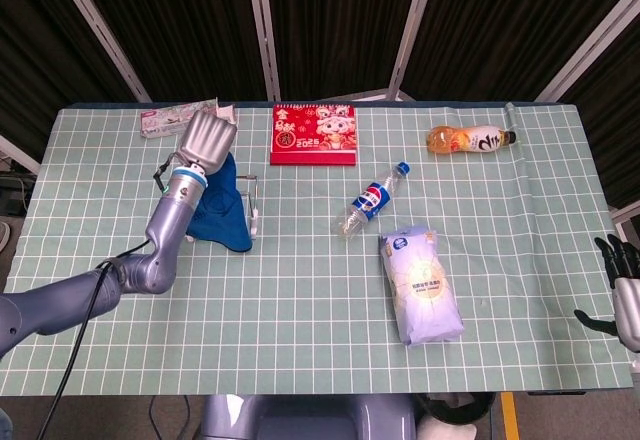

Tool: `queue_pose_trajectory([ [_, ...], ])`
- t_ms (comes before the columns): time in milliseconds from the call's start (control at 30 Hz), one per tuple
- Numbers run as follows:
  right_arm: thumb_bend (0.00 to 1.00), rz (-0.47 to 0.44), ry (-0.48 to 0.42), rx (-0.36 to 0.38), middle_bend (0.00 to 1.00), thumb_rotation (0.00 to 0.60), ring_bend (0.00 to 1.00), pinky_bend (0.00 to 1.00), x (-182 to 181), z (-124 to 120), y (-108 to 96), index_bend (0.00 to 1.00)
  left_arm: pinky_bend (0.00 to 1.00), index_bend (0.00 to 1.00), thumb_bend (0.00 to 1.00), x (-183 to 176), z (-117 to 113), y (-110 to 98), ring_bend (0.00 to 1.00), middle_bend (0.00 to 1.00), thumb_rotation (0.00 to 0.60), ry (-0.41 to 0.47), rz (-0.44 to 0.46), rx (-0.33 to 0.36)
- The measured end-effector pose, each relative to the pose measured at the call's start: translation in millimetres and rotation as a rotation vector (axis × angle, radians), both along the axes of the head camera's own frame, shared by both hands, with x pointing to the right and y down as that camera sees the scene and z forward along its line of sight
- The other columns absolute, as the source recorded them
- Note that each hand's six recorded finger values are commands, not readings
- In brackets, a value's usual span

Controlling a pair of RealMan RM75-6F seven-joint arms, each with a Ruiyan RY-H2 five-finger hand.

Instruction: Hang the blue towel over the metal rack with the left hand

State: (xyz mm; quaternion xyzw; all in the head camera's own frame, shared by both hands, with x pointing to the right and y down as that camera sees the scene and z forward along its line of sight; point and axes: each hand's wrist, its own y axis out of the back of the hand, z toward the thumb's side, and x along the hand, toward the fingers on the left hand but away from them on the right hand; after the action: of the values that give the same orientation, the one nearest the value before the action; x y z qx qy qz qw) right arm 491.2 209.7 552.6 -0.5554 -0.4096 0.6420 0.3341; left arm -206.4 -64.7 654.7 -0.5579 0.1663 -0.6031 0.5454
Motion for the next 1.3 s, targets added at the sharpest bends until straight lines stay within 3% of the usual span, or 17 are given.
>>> queue_pose_trajectory([
  [200, 0.00, 0.003, 0.000, 0.000, 0.00, 0.600, 0.00, 0.00, 0.6, -0.2, 0.2, 0.00, 1.00, 0.86, 0.72, 1.5, 18.2, 5.4, 0.88, 0.92, 0.600, 0.021, -0.028, -0.050],
  [233, 0.00, 0.004, -0.001, 0.000, 0.00, 0.600, 0.00, 0.00, 0.7, -0.2, 0.3, 0.00, 1.00, 0.77, 0.72, 1.7, 21.7, 7.1, 0.87, 0.90, 0.600, 0.024, -0.033, -0.061],
  [300, 0.00, 0.004, -0.001, 0.001, 0.00, 0.600, 0.00, 0.00, 0.8, -0.4, 0.3, 0.00, 1.00, 0.50, 0.67, 1.3, 26.5, 9.2, 0.85, 0.86, 0.600, 0.028, -0.043, -0.076],
  [333, 0.00, 0.004, -0.001, 0.001, 0.00, 0.600, 0.00, 0.00, 0.8, -0.4, 0.3, 0.00, 1.00, 0.29, 0.61, 0.9, 29.3, 10.7, 0.85, 0.83, 0.600, 0.033, -0.053, -0.089],
  [400, 0.00, 0.004, 0.000, 0.000, 0.00, 0.600, 0.00, 0.00, 0.9, -0.3, 0.4, 0.00, 1.00, 0.05, 0.46, -0.4, 33.3, 12.8, 0.84, 0.78, 0.600, 0.040, -0.074, -0.109],
  [433, 0.00, 0.004, 0.000, 0.000, 0.00, 0.600, 0.00, 0.00, 1.0, -0.2, 0.5, 0.00, 1.00, 0.00, 0.39, -1.7, 35.9, 14.0, 0.83, 0.77, 0.600, 0.044, -0.091, -0.122],
  [567, 0.00, 0.005, 0.000, 0.000, 0.00, 0.600, 0.00, 0.00, 1.6, -0.3, 0.7, 0.00, 1.00, 0.00, 0.15, -5.9, 41.8, 16.5, 0.83, 0.74, 0.600, 0.062, -0.156, -0.157],
  [667, 0.00, 0.005, -0.002, 0.001, 0.00, 0.600, 0.00, 0.00, 1.5, -0.7, 0.7, 0.00, 1.00, 0.00, 0.04, -8.3, 39.5, 14.0, 0.83, 0.73, 0.600, 0.081, -0.188, -0.145],
  [900, 0.00, 0.001, -0.005, 0.005, 0.00, 0.600, 0.00, 0.00, 0.3, -2.0, 1.1, 0.00, 1.00, 0.00, 0.00, -16.2, 28.9, 7.0, 0.82, 0.69, 0.600, 0.142, -0.239, -0.110],
  [1033, 0.00, -0.007, -0.011, 0.008, 0.00, 0.600, 0.00, 0.00, -2.1, -3.1, 1.8, 0.00, 0.98, 0.00, 0.00, -20.3, 19.3, 4.3, 0.76, 0.61, 0.600, 0.235, -0.253, -0.074],
  [1100, 0.00, -0.010, -0.013, 0.010, 0.00, 0.600, 0.00, 0.00, -2.9, -3.7, 2.1, 0.00, 0.90, 0.00, 0.00, -23.5, 13.5, 3.8, 0.69, 0.54, 0.600, 0.289, -0.257, -0.054],
  [1300, 0.00, -0.019, -0.029, 0.024, 0.00, 0.600, 0.00, 0.00, -5.6, -7.4, 2.3, 0.00, 0.35, 0.00, 0.00, -47.9, -12.9, 13.0, 0.25, 0.17, 0.600, 0.470, -0.273, -0.003],
])
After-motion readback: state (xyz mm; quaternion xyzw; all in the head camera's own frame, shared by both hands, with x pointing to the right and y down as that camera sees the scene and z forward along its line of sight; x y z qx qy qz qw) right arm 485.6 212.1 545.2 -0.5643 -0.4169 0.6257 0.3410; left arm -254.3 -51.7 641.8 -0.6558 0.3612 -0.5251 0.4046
